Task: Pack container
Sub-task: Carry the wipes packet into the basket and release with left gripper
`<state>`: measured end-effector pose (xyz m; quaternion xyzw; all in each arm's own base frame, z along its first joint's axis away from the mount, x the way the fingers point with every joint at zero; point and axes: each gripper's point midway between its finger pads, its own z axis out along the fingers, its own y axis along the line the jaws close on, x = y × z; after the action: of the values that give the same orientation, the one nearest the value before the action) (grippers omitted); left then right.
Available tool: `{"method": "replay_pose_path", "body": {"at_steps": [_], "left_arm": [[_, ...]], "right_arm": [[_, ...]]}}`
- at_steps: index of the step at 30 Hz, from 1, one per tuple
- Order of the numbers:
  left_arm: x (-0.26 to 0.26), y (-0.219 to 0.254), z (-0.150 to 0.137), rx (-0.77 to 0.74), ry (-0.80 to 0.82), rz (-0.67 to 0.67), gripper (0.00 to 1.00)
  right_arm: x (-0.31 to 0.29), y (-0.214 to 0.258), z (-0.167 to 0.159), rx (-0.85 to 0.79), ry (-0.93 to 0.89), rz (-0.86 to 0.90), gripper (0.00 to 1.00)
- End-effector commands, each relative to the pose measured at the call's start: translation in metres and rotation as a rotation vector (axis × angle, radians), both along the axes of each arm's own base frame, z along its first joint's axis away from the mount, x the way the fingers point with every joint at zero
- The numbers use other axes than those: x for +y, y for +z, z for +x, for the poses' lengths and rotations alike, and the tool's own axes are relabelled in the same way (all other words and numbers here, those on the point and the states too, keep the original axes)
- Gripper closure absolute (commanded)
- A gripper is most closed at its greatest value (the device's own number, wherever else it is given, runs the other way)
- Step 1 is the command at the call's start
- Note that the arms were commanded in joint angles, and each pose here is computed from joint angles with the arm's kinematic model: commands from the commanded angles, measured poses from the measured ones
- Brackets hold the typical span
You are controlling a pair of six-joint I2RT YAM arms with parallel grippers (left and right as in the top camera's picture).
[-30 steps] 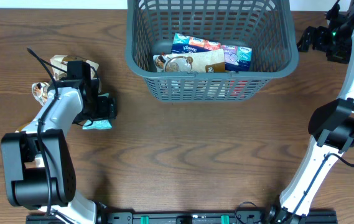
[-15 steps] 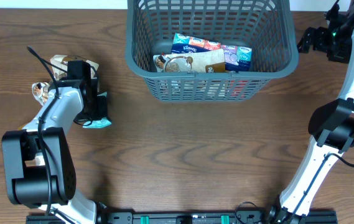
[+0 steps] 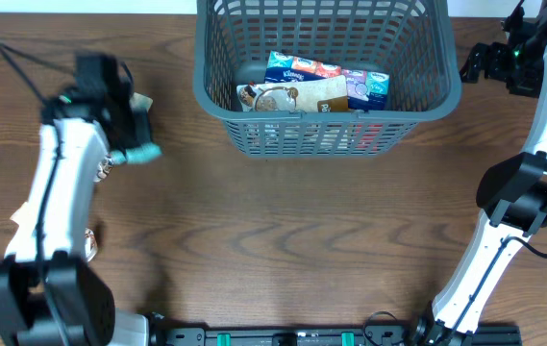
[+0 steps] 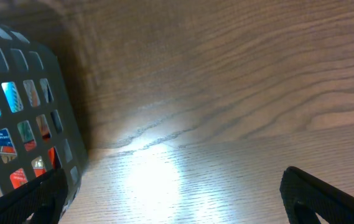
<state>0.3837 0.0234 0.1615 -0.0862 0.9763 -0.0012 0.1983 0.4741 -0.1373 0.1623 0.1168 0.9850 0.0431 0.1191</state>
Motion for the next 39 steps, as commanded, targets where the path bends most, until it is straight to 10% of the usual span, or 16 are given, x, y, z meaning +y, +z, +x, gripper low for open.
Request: {"method": "replay_pose_path", "body": {"at_steps": [1,8,16,26,39], "left_arm": [[-0.003,0.093,0.022,-0.204,0.013,0.005,0.94],[-0.073,0.218,0.042,-0.498,-0.301,0.013,0.94],[-0.193,0.246,0.034,-0.672,-0.835,0.158,0.94],[-0.258,0.187,0.035,-0.648,-1.458,0.409,0.94],[-0.285,0.048,0.078,-0.381,-1.548,0.281,0.94]], "right_arm": [[0.004,-0.002,0.000,0.008,0.021,-0.008,0.01],[0.004,-0.002,0.000,0.008,0.021,-0.007,0.01],[0.004,-0.002,-0.001,0.010,0.024,-0.007,0.01],[0.005,-0.002,-0.003,0.018,0.043,-0.007,0.01],[0.006,-0.003,-0.004,0.021,0.044,-0.002,0.01]]}}
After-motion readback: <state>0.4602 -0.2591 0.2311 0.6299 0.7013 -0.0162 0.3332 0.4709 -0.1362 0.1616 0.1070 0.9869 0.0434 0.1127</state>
